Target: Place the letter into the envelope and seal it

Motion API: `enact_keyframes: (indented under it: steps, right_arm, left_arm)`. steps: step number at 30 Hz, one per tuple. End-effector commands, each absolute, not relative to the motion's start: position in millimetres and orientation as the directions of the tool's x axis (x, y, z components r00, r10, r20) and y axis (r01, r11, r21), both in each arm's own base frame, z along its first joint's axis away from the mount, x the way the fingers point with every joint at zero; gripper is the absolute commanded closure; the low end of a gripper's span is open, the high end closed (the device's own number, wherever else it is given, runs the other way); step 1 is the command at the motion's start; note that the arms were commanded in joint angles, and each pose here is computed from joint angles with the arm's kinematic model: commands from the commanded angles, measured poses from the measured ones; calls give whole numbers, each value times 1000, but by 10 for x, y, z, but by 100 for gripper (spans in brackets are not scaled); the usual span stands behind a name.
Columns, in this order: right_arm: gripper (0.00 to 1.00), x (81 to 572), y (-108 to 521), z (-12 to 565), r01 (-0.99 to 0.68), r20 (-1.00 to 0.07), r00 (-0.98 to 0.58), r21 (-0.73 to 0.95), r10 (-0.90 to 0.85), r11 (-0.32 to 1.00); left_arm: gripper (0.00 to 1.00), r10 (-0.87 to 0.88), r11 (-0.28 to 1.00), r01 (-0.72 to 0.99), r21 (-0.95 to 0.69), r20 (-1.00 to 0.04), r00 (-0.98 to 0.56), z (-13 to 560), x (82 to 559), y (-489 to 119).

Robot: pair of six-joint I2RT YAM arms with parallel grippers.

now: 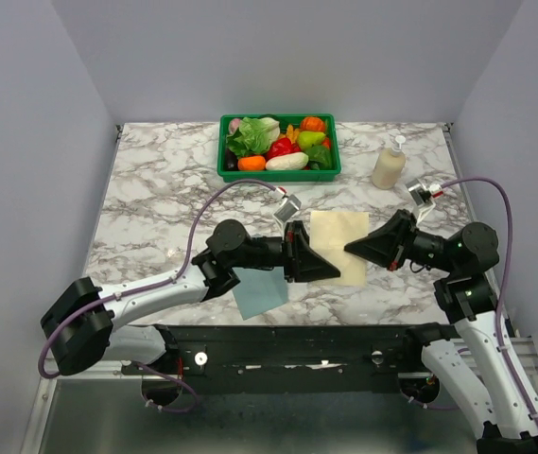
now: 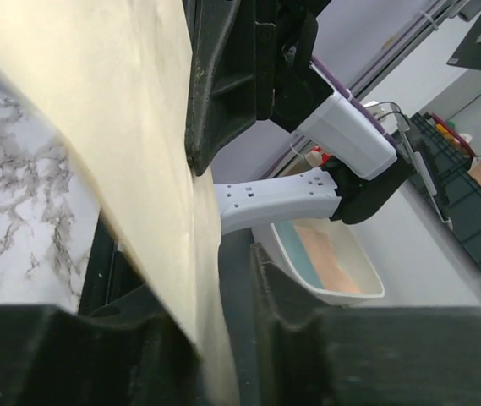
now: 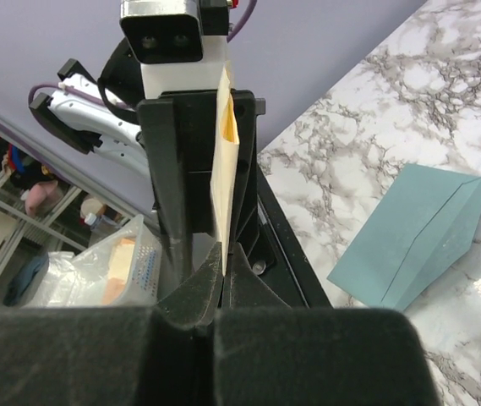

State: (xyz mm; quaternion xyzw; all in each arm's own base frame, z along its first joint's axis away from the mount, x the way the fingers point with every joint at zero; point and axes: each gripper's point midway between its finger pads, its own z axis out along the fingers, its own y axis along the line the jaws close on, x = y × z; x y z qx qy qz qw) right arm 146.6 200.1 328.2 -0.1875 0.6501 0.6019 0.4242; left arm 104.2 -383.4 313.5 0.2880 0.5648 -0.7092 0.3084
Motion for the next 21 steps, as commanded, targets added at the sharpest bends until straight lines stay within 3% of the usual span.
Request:
enact_keyframes:
  steps: [1, 6, 12, 15, 21]
  right_arm:
    - [100, 1454, 1988, 3484, -776, -795, -531, 595, 292, 209]
    - [100, 1459, 1988, 3538, -786, -804, -518, 582, 291, 210]
    - [99, 1470, 1984, 3578, -794, -815, -503, 567, 289, 219]
    - [100, 1480, 1978, 3592, -795, -818, -496, 562, 290, 227]
    - [100, 1503, 1967, 3630, -793, -820, -486, 559, 301, 242]
  left_arm:
    - [82, -109, -223, 777, -589, -777, -620, 3215, 933, -3780]
    - [93, -91, -205, 765, -610, -767, -636, 3043, 863, -3671]
    - [94, -106, -169, 763, -624, -758, -644, 2933, 812, -3514]
    - [100, -114, -142, 765, -628, -757, -643, 2884, 808, -3444]
    - [99, -107, -102, 765, -635, -758, -643, 2783, 779, -3339]
